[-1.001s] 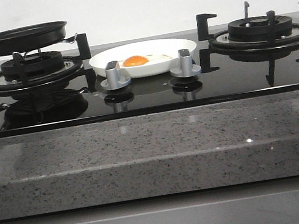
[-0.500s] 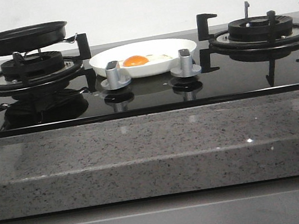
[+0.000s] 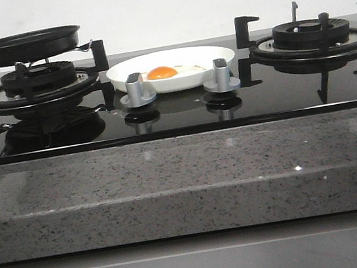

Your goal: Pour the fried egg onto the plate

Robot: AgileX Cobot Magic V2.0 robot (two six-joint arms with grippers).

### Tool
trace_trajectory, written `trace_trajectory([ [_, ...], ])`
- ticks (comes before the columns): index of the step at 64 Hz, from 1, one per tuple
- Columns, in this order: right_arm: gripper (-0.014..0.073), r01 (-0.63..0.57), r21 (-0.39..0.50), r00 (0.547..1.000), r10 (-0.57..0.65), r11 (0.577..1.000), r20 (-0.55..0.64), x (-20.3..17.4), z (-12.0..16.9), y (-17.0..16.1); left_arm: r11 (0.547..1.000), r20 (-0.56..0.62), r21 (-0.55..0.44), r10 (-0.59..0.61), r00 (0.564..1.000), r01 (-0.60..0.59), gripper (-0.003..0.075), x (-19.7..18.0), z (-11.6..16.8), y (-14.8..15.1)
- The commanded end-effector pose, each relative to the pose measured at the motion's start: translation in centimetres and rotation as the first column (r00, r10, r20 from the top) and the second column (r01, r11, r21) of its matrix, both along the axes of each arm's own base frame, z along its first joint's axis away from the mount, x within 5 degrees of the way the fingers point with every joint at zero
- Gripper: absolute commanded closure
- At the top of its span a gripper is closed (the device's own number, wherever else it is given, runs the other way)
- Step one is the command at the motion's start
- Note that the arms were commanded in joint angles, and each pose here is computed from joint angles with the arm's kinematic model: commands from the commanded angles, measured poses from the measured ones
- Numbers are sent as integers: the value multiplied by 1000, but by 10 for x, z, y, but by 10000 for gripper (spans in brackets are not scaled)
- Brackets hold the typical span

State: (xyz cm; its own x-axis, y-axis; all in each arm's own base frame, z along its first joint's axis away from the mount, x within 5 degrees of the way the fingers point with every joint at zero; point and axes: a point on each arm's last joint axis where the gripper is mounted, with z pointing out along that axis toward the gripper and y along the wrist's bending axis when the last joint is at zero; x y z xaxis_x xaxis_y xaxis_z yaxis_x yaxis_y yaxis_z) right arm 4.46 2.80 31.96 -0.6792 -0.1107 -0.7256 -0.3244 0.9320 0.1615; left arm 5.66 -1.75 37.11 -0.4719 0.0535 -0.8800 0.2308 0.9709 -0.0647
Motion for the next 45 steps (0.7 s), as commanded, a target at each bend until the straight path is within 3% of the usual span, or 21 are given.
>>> trace_trajectory([
  [1,665,3,14,998,-4,1000,69,3,10,0,998,195,-22,54,979,-51,739,-2,8,5],
  [11,665,3,14,998,-4,1000,69,3,10,0,992,383,-61,122,916,-107,739,-6,-26,10],
  [20,665,3,14,998,-4,1000,69,3,10,0,987,467,-89,161,869,-135,739,-9,-69,12],
  [34,665,3,14,998,-4,1000,69,3,10,0,981,539,-131,191,821,-142,739,-7,-124,13],
  [45,665,3,14,998,-4,1000,69,3,10,0,970,566,-201,229,792,-137,739,-4,-149,14],
])
